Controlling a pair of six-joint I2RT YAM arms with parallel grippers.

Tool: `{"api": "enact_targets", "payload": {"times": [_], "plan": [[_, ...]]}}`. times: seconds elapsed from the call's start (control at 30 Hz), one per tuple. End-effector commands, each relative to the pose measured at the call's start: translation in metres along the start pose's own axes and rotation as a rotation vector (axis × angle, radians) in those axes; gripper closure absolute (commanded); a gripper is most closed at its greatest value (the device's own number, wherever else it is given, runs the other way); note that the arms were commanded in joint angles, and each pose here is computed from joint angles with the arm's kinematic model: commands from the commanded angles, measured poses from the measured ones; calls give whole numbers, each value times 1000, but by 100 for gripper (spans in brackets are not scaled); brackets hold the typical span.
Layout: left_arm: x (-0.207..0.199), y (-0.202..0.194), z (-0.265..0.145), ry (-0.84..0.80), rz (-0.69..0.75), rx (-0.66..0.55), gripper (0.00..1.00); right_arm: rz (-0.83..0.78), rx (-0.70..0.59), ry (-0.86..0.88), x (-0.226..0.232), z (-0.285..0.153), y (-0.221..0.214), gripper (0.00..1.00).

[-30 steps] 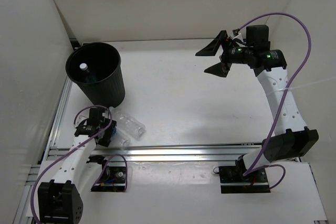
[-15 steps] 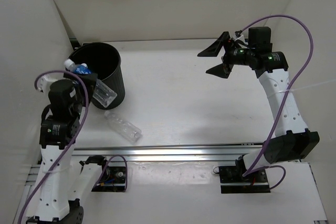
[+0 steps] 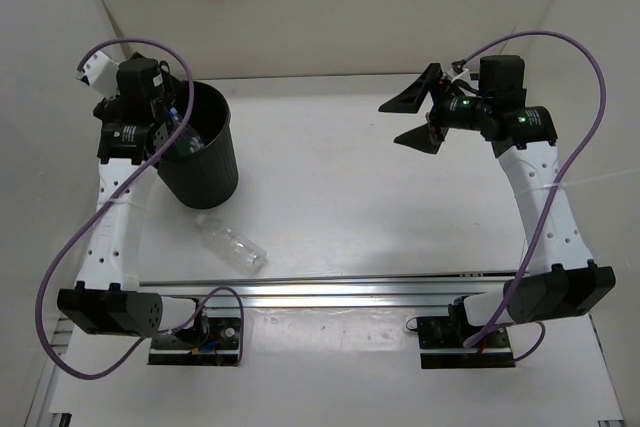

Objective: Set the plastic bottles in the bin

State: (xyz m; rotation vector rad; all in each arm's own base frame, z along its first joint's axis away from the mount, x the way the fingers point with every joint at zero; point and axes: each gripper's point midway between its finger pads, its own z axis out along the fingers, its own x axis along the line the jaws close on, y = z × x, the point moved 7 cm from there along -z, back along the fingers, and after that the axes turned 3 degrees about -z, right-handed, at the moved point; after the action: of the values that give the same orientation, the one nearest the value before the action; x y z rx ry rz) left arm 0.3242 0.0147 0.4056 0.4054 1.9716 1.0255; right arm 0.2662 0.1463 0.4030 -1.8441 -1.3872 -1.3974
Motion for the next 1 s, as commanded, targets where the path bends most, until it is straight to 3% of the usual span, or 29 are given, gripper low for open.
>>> {"api": "enact_targets", "payload": {"times": [0.0,0.07,0.1,0.17,0.3,0.33,0.43,0.57,0.97], "plan": [[-2,36,-27,-30,-9,-100,0,-59,-9,60,11,-16,-9,0],[6,47,-60,-114,-78,-83,0,-70,-19,59,10,-20,-10,0],[11,30,-67,-170,-76,-2,0,-71,-30,60,11,-25,-12,0],[29,25,-105,-276,-207,57,0,-63,-32,48,3,-26,-13,0],[74,-58,-135,-421,-281,393,0,-38,-38,31,-7,-27,-15,0],[97,-97,-125,-368,-260,492,0,-49,-38,31,-8,-27,-15,0],[142,-149,-131,-347,-311,597,0,-42,-34,26,-10,-26,-15,0],[178,-196,-117,-259,-294,653,0,-35,-17,21,-15,-22,-14,0],[195,-244,-80,-64,-278,743,0,-32,-5,19,-17,-19,-17,0]]}}
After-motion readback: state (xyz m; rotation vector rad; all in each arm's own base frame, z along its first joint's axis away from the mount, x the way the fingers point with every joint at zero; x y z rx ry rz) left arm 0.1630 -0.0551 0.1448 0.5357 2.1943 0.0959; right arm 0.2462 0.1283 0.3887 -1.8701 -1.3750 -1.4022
